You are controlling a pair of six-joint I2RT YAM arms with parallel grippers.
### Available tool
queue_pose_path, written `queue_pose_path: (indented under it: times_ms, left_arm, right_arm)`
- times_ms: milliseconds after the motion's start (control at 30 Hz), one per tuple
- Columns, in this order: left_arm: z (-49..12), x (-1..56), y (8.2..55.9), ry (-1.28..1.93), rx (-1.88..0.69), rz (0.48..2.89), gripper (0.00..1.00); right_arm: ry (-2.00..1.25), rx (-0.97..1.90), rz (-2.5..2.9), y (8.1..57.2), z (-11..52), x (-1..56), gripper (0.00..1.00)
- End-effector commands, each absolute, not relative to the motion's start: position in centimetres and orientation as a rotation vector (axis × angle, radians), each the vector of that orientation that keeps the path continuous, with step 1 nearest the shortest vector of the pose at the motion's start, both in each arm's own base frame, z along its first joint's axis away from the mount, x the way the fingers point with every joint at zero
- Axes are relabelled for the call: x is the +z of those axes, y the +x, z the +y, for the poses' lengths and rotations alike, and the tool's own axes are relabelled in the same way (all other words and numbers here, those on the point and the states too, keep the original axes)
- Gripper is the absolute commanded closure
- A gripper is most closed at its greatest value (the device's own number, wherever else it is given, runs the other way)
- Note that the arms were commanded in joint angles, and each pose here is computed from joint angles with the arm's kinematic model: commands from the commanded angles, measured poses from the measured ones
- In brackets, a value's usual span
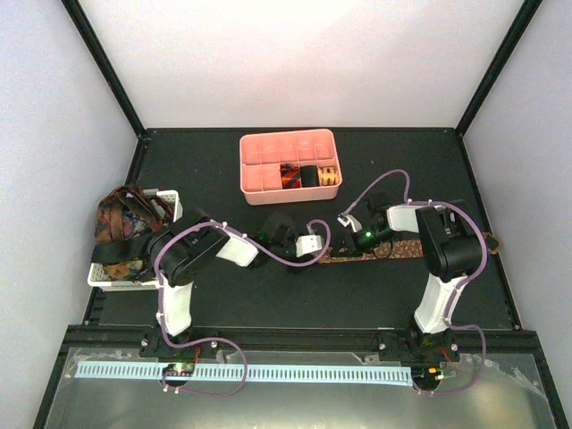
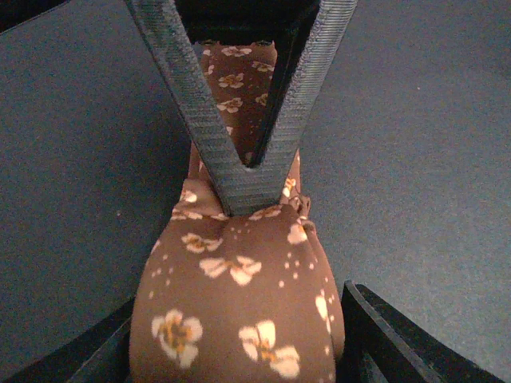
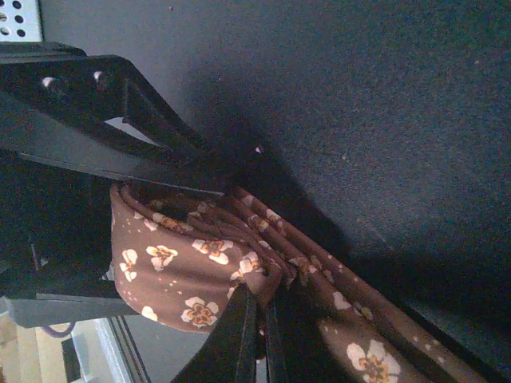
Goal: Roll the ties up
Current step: Roll the tie at the center of the board.
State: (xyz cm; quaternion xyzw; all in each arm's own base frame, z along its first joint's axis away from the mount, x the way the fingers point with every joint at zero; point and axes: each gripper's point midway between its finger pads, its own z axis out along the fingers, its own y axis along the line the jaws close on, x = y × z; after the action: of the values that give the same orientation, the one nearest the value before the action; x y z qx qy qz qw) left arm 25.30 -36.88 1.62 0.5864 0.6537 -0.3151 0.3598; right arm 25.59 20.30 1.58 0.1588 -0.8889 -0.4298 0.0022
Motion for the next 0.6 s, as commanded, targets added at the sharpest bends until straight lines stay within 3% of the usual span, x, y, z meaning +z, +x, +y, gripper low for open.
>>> queue_pose_path:
  times_ms: [0, 300, 567]
  left_arm:
    - [-35.9, 1.5, 24.7, 1.454, -0.858, 1.731, 0.41]
    - [-35.5, 3.1, 25.0, 1.389, -0.883, 1.677, 0.58]
    - [-37.5, 6.0, 25.6, 1.392, -0.930, 1.560, 0.64]
  right_arm:
    - [0.476, -1.184, -2.832, 25.2, 18.9, -1.0, 0.98]
    - [0.465, -1.172, -2.834, 25.2, 18.7, -1.2, 0.98]
    - [0.470, -1.191, -2.821, 25.0, 18.9, -1.1, 0.98]
